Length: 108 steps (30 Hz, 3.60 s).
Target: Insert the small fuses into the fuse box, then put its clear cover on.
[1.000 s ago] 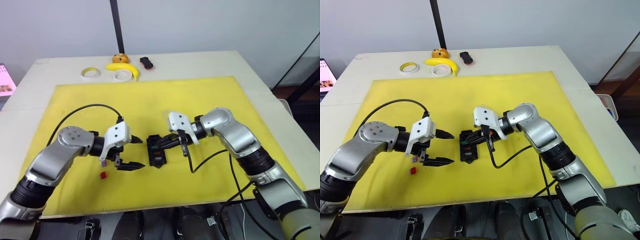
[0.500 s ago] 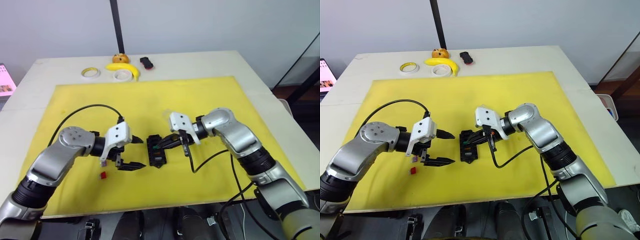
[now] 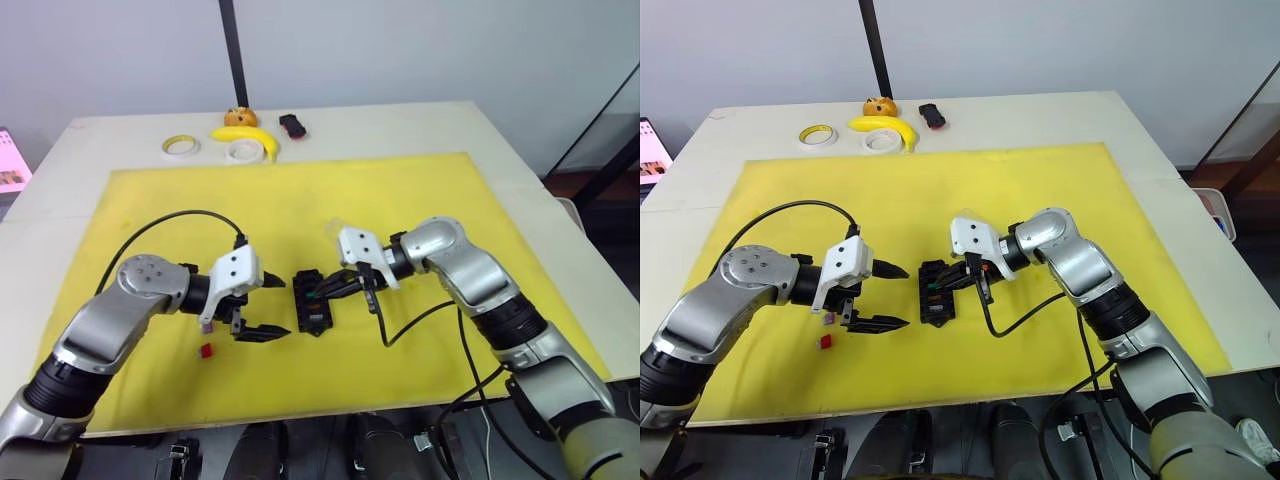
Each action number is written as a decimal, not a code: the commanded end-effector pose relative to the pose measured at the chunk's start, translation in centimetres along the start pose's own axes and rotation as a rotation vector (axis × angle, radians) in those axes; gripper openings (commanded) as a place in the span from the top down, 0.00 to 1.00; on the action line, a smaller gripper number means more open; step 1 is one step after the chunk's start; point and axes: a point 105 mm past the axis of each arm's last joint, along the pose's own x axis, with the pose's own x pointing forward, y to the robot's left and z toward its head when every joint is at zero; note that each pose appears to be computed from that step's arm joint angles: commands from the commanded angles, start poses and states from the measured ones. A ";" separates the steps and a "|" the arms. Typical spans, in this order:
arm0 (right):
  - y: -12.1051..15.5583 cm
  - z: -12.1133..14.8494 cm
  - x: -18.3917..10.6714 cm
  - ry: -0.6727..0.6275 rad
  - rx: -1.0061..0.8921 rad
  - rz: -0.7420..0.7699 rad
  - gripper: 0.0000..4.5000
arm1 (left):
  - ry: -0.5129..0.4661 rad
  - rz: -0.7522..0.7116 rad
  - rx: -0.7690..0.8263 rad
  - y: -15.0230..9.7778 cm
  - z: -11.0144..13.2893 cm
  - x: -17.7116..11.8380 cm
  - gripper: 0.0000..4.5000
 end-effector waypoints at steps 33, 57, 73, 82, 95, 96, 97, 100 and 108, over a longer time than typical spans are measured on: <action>-0.4 1.3 0.4 0.153 -0.120 0.016 1.00 | -0.020 0.024 0.051 0.1 0.7 0.3 0.01; 0.3 3.0 0.3 0.257 -0.148 0.025 1.00 | -0.030 0.029 0.047 0.3 0.8 0.5 0.01; -0.5 2.3 1.0 0.293 -0.165 0.013 1.00 | -0.036 0.041 0.045 0.2 0.9 0.6 0.01; -0.7 2.5 0.8 0.279 -0.159 0.010 1.00 | -0.033 0.039 0.043 0.2 0.8 0.5 0.01; -1.0 2.9 0.7 0.260 -0.152 -0.016 1.00 | -0.032 0.041 0.046 0.4 0.8 0.4 0.01; -1.0 2.9 0.7 0.257 -0.152 -0.018 1.00 | -0.031 0.041 0.046 0.4 0.8 0.4 0.01; -1.1 3.0 0.7 0.255 -0.153 -0.019 1.00 | -0.031 0.041 0.046 0.4 0.8 0.4 0.01; -1.0 3.2 0.8 0.244 -0.156 -0.018 1.00 | -0.030 0.039 0.043 0.3 0.8 0.4 0.01; -1.1 3.1 0.8 0.246 -0.152 -0.025 0.68 | -0.034 0.041 0.039 0.3 0.8 0.5 0.00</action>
